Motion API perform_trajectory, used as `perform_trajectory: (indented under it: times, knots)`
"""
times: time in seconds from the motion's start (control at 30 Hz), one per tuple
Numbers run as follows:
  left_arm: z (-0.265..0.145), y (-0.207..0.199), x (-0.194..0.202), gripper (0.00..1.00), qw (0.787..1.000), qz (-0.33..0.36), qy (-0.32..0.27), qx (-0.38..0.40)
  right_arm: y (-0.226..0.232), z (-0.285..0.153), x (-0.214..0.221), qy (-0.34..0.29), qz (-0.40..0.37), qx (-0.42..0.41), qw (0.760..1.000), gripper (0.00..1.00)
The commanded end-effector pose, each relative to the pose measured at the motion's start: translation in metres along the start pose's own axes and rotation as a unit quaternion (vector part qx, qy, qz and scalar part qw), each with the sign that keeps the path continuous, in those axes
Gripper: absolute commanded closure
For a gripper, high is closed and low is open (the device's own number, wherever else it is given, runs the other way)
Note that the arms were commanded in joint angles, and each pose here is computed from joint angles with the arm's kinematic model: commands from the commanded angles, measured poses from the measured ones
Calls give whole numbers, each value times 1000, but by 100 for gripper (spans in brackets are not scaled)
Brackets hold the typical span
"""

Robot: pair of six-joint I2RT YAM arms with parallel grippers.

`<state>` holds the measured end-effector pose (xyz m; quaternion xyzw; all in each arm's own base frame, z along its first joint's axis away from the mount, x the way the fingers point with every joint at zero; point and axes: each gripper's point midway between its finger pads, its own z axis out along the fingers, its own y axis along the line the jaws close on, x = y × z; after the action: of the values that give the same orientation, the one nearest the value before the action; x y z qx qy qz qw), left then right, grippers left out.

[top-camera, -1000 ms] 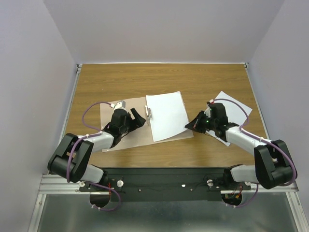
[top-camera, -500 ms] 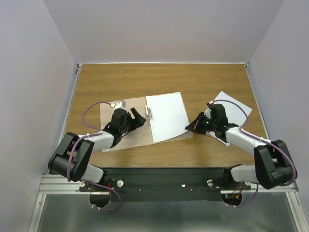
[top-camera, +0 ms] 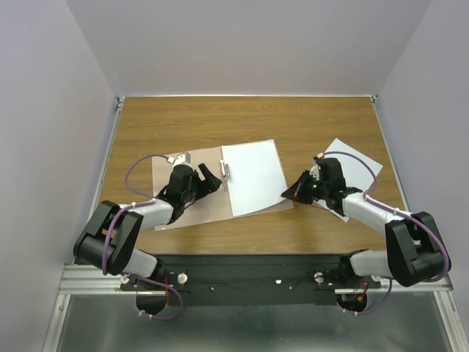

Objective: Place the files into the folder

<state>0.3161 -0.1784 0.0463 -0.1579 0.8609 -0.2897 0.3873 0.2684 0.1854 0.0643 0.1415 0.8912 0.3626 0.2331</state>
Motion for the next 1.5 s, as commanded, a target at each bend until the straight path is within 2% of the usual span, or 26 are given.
perform_trajectory:
  times: [0.0,0.03,0.1,0.13,0.2,0.23,0.27,0.5,0.73,0.87,1.0,1.13,1.17,1.37,1.4,1.47]
  knots:
    - [-2,32,29,9,997,0,51,-55,-7,1,3,3,0,17,1000,94]
    - [-2,32,29,9,997,0,51,-55,-7,1,2,0,1,19,1000,87]
    - [-2,33,30,10,997,2,53,-56,-9,-1,5,7,4,28,1000,84]
    - [-2,33,30,9,997,2,52,-57,-9,-2,4,5,6,29,1000,78]
    - [-2,34,31,9,997,1,54,-58,-9,-2,5,7,6,29,1000,75]
    - [-1,34,30,9,997,2,53,-57,-9,-1,6,10,6,29,1000,65]
    - [-1,33,30,9,997,2,54,-56,-10,-1,6,10,7,31,999,60]
    - [-1,33,31,9,997,2,55,-56,-7,-6,6,10,1,28,1000,41]
    - [-1,31,29,9,997,4,54,-52,-25,-17,-6,-26,-6,94,995,13]
    - [-3,26,26,9,998,6,50,-43,-18,-26,-22,-50,-25,107,993,10]
    - [-8,12,14,9,999,12,33,-22,5,-35,-39,-72,-41,86,993,9]
    - [-12,3,3,9,1000,17,19,-13,42,-39,-54,-82,-73,46,993,8]
    - [-13,3,2,9,1000,18,18,-14,64,-39,-57,-81,-91,21,992,8]
    - [-18,9,-5,9,999,19,5,-33,136,0,-36,-1,-140,-93,986,0]
    - [-20,10,-7,9,999,19,1,-34,156,3,-45,-7,-151,-110,982,0]
    - [-22,16,-6,9,999,16,1,-39,162,30,-42,21,-162,-111,980,0]
